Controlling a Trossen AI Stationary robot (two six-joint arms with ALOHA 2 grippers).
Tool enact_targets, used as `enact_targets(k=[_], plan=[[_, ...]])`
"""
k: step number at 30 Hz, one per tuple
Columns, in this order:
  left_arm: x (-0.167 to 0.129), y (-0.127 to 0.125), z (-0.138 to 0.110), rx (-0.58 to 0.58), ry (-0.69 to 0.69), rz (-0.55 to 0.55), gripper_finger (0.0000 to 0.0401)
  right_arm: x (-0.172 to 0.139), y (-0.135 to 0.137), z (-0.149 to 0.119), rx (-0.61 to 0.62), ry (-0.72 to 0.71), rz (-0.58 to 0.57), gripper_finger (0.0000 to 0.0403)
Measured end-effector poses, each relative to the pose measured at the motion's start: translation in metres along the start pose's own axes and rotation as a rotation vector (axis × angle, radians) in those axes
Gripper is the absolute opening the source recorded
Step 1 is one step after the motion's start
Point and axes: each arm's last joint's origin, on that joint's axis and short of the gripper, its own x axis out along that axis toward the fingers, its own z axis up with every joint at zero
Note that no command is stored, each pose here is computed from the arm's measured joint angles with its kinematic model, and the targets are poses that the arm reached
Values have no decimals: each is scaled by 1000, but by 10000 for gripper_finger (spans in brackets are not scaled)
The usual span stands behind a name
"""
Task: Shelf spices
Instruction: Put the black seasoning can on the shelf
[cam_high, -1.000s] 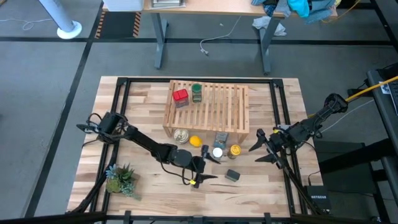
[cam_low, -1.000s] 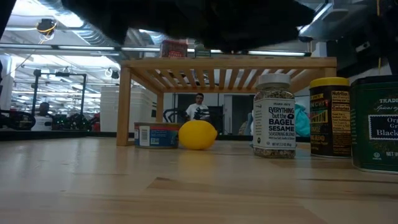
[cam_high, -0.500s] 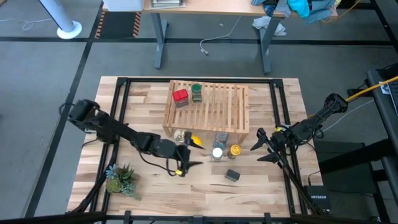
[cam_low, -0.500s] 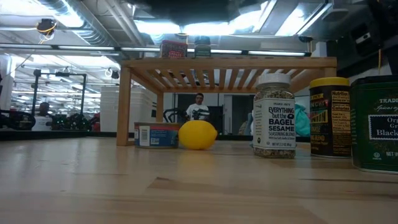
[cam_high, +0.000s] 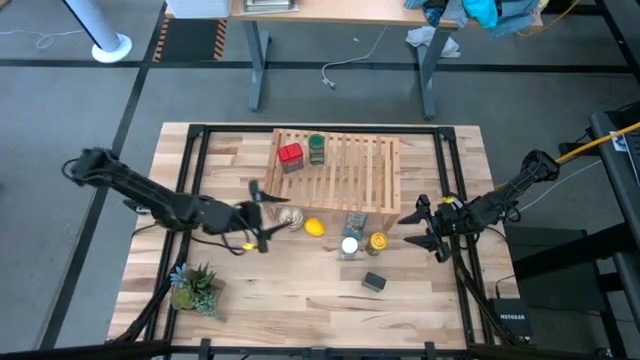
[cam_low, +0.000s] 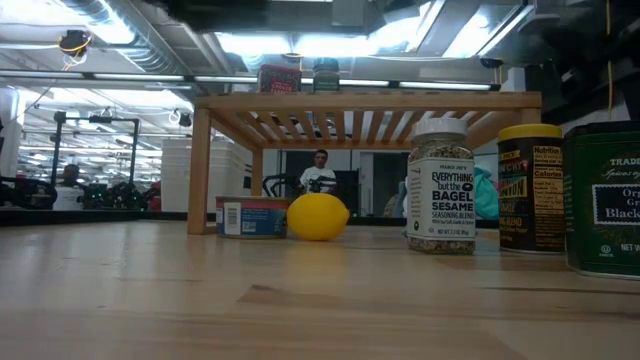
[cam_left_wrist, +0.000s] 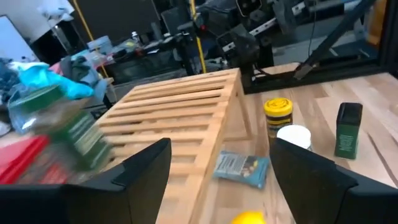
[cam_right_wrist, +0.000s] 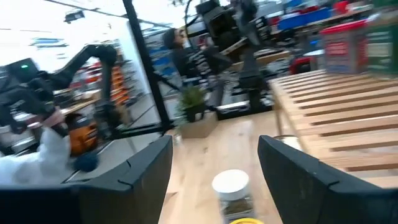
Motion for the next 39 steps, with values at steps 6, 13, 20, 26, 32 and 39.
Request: enact_targets(k=[6,13,20,26,32,39], plan=[[-32,23,-13,-45,19,75,266,1,-1,-1,-4,2,-30,244],[-57,43,-17,-103,18,160,266,14,5,-1,-46,80,-74,243],[-65,49,-19,-150,15,161,266,52,25,2,-122,246,-102,243],[-65,47,-30,-185,105,154,266,90,46,1,-14,498,-113,243],[-65,44,-43,-220,168,158,266,117,64,4,122,757,-155,243],[-63,40,-59,-198,187,158,266,128,75,23,289,898,-271,243]])
